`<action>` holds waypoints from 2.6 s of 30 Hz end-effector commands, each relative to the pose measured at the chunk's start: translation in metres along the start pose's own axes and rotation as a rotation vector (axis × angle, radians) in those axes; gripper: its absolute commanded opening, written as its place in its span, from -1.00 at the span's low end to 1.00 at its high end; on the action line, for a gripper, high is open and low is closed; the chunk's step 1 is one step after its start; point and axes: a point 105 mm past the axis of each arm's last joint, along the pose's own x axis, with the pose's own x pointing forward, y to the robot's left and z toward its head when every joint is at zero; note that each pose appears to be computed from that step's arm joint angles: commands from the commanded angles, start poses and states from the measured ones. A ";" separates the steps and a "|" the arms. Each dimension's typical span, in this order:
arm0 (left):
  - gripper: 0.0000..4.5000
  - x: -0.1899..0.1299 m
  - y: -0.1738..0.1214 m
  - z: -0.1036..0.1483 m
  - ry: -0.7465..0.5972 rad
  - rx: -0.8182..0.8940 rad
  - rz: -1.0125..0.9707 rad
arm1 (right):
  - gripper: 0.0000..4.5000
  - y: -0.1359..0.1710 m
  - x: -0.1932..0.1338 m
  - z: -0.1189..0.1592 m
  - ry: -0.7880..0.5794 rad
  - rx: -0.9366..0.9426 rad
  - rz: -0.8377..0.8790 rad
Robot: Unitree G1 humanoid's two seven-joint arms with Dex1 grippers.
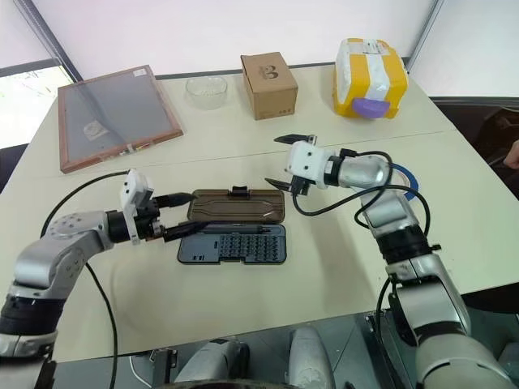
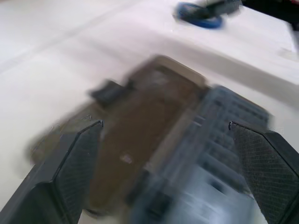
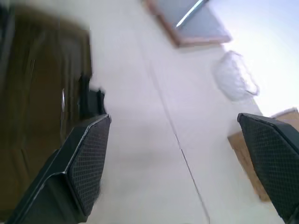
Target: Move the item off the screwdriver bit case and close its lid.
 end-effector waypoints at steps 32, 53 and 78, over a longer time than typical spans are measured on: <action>-0.96 0.006 -0.015 -0.092 0.231 0.108 -0.006 | 1.00 0.034 0.039 -0.063 0.356 0.574 0.151; -1.00 0.013 -0.026 -0.101 0.204 0.078 0.031 | -0.97 0.077 0.046 -0.109 0.566 0.313 0.458; -1.00 0.021 -0.015 -0.072 0.084 -0.022 0.026 | -0.97 0.048 0.029 -0.001 0.117 -0.408 0.093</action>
